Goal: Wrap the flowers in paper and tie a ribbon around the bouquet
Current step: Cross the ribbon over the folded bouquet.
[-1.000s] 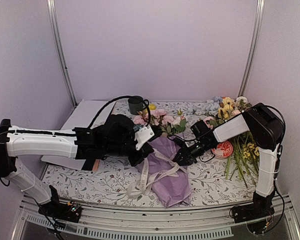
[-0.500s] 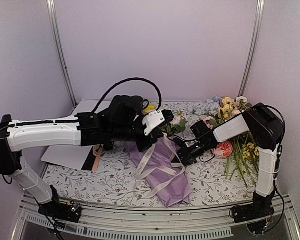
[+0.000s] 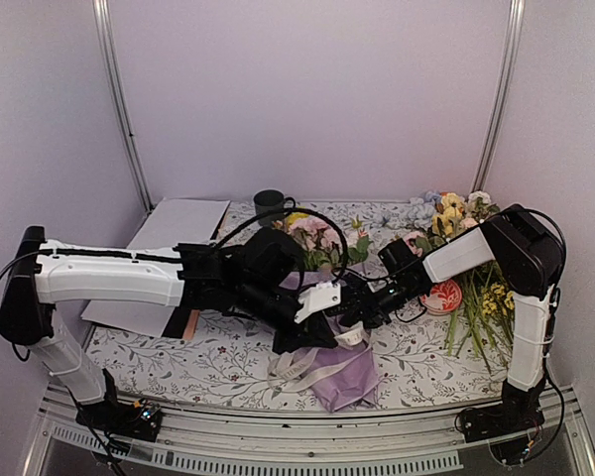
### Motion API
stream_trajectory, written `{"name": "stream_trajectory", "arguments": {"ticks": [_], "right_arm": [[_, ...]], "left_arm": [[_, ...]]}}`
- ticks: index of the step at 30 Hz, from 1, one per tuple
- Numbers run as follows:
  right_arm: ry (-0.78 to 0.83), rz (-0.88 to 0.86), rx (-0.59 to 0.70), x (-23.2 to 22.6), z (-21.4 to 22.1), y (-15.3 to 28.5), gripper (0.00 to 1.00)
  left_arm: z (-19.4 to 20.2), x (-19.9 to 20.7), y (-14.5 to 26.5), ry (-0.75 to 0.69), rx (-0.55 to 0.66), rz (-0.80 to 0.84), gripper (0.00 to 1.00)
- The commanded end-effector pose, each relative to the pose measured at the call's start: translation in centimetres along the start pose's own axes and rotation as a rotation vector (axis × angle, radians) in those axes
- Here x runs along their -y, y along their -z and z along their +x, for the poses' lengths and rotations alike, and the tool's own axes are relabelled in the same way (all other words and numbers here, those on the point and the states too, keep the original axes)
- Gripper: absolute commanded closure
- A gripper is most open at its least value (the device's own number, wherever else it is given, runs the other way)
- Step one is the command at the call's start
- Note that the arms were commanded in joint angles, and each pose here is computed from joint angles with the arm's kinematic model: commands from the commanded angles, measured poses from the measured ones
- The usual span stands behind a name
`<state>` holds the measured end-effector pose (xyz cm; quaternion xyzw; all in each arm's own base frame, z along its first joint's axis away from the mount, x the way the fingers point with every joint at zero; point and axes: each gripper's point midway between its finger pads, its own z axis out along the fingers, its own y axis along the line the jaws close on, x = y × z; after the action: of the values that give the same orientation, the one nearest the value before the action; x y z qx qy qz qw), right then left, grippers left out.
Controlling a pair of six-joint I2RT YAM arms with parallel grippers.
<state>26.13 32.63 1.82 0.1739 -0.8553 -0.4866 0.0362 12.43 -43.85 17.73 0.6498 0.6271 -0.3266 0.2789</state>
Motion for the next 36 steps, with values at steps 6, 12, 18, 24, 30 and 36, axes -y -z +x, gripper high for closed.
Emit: {"name": "stream_trajectory", "arguments": {"ticks": [6,12,18,24,30,36], "right_arm": [[-0.042,0.058,-0.028,2.0,1.4,-0.7,0.78],[-0.043,0.057,-0.029,2.0,1.4,-0.6,0.78],[-0.044,0.055,-0.029,1.9,1.4,-0.6,0.78],[-0.042,0.056,-0.028,1.9,1.4,-0.6,0.78],[-0.043,0.058,-0.026,2.0,1.3,-0.6,0.78],[-0.047,0.058,-0.028,2.1,1.4,-0.7,0.78]], "left_arm": [[4.2,-6.4,0.4,0.124,-0.103,-0.261,1.00],[6.1,-15.3,4.1,0.286,-0.094,-0.528,1.00],[11.9,-17.0,4.4,0.313,-0.273,-0.646,0.70],[10.5,-17.5,5.1,0.330,-0.238,-0.632,0.42],[0.3,-5.1,0.0,-0.006,0.029,-0.086,0.58],[4.2,-2.3,-6.3,0.061,-0.175,0.053,0.54]]}}
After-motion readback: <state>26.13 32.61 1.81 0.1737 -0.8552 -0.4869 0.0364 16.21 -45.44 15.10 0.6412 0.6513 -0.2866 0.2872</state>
